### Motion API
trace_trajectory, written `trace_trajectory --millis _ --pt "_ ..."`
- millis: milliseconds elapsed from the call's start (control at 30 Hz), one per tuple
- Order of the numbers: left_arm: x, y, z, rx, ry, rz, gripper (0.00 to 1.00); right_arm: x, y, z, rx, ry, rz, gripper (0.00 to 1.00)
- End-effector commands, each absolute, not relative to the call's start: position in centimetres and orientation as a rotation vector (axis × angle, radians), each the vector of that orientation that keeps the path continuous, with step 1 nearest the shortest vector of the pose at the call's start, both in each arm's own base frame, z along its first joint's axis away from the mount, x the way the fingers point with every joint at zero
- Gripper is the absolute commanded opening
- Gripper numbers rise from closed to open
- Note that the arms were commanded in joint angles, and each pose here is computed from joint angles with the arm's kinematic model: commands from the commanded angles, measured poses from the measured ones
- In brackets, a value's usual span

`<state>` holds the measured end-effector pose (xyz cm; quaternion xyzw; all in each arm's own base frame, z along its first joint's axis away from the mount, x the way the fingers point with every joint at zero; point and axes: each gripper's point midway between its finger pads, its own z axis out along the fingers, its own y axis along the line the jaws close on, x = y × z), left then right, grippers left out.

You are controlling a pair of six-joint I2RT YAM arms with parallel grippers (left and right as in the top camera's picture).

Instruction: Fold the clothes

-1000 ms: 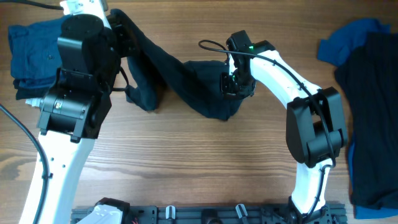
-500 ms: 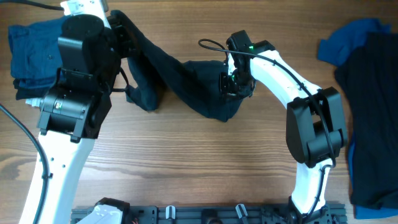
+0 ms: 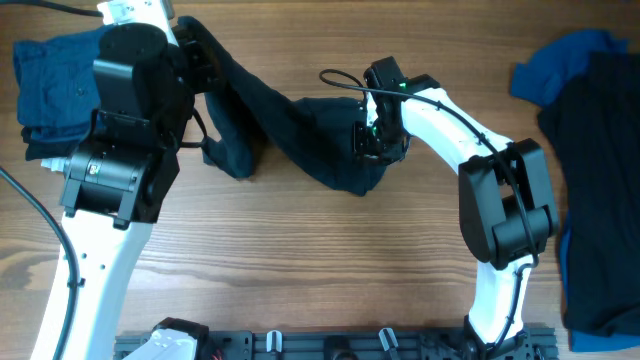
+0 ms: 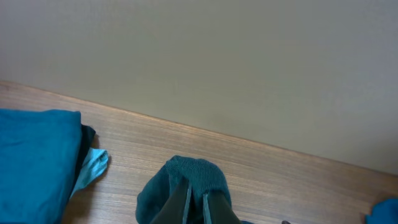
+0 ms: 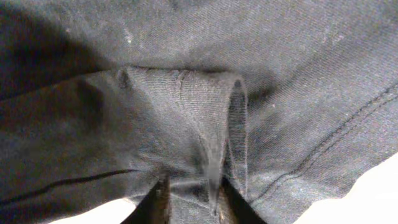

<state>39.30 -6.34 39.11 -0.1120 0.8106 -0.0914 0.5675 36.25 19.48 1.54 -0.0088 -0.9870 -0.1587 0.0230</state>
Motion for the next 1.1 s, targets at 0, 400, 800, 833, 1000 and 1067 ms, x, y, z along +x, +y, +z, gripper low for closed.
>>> trace_trajectory --millis 0,400,800,833,1000,1067 --pt "39.3 -5.8 39.8 -0.268 1.886 -0.194 0.06 36.4 19.2 1.8 -0.016 -3.086 -0.455 0.31" --pt "39.3 -5.8 39.8 -0.268 1.885 -0.194 0.06 35.1 20.6 0.9 0.090 -3.055 -0.534 0.14" --pt "39.4 -5.8 39.8 -0.268 1.886 -0.194 0.06 34.4 22.1 2.8 0.427 -2.996 -0.690 0.11" --pt "39.4 -5.8 39.8 -0.268 1.886 -0.194 0.06 34.3 22.2 2.9 0.447 -2.987 -0.707 0.11" --pt "39.5 -5.8 39.7 -0.268 1.889 -0.193 0.06 34.3 22.6 3.1 0.486 -2.981 -0.743 0.23" --pt "39.5 -5.8 39.6 -0.268 1.890 -0.192 0.06 34.4 22.6 3.1 0.496 -2.984 -0.746 0.32"
